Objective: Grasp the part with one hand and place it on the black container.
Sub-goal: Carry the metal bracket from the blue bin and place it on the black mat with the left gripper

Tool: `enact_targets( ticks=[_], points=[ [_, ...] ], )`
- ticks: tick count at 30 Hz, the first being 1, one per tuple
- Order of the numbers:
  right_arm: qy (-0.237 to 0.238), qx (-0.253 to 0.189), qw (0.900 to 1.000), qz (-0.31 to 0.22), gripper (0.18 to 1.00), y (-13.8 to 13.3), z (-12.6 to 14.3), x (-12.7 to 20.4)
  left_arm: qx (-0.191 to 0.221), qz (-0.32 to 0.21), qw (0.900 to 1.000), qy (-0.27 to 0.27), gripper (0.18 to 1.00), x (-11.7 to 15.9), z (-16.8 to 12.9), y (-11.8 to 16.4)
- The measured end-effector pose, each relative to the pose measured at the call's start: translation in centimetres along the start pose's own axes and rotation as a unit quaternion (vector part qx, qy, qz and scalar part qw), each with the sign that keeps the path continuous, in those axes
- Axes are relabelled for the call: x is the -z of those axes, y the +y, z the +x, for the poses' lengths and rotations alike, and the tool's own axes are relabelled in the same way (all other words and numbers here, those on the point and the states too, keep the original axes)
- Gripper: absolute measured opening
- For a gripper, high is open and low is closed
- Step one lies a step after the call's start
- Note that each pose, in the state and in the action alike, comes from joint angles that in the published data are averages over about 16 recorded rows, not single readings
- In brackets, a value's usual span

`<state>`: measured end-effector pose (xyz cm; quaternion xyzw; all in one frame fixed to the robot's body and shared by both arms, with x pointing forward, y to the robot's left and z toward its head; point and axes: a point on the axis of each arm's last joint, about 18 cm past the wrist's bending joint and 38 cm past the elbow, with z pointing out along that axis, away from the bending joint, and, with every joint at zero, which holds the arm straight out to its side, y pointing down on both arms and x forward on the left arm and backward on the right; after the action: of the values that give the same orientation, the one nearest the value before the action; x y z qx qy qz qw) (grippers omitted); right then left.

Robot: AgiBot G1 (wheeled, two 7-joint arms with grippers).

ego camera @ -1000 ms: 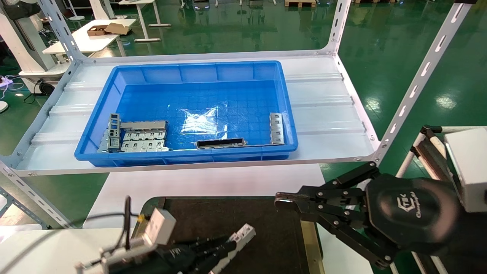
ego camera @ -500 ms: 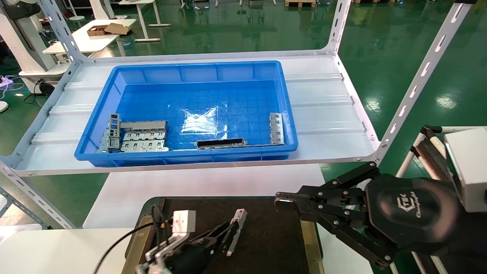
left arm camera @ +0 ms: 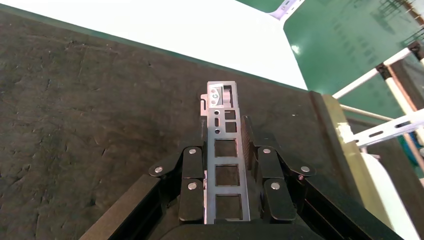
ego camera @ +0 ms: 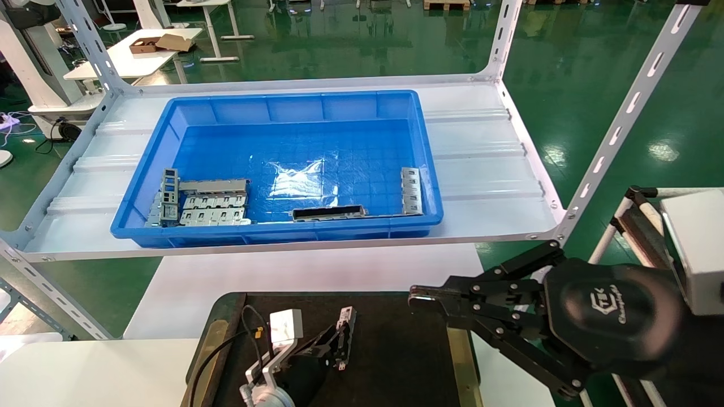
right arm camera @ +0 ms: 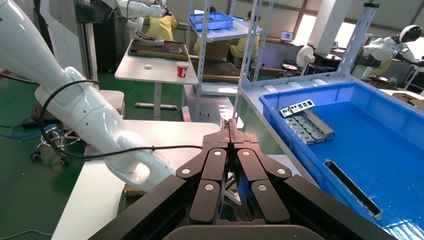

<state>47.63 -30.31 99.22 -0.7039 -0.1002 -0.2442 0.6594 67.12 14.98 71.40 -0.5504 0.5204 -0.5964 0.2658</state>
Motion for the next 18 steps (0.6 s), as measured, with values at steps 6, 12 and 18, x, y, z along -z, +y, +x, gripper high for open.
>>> enact_targets(
  ticks=[6,12,18],
  points=[
    [0.000,0.000,1.000,0.000,0.191,0.0,0.0,0.0,0.003,0.002,0.9999,-0.010,0.318,-1.0,0.1,0.6],
    [0.000,0.000,1.000,0.000,0.191,0.0,0.0,0.0,0.007,0.002,0.9998,-0.018,0.318,-1.7,0.2,1.3],
    [0.000,0.000,1.000,0.000,0.191,0.0,0.0,0.0,0.011,-0.001,0.9996,-0.024,0.318,-2.1,0.0,2.1]
  ],
)
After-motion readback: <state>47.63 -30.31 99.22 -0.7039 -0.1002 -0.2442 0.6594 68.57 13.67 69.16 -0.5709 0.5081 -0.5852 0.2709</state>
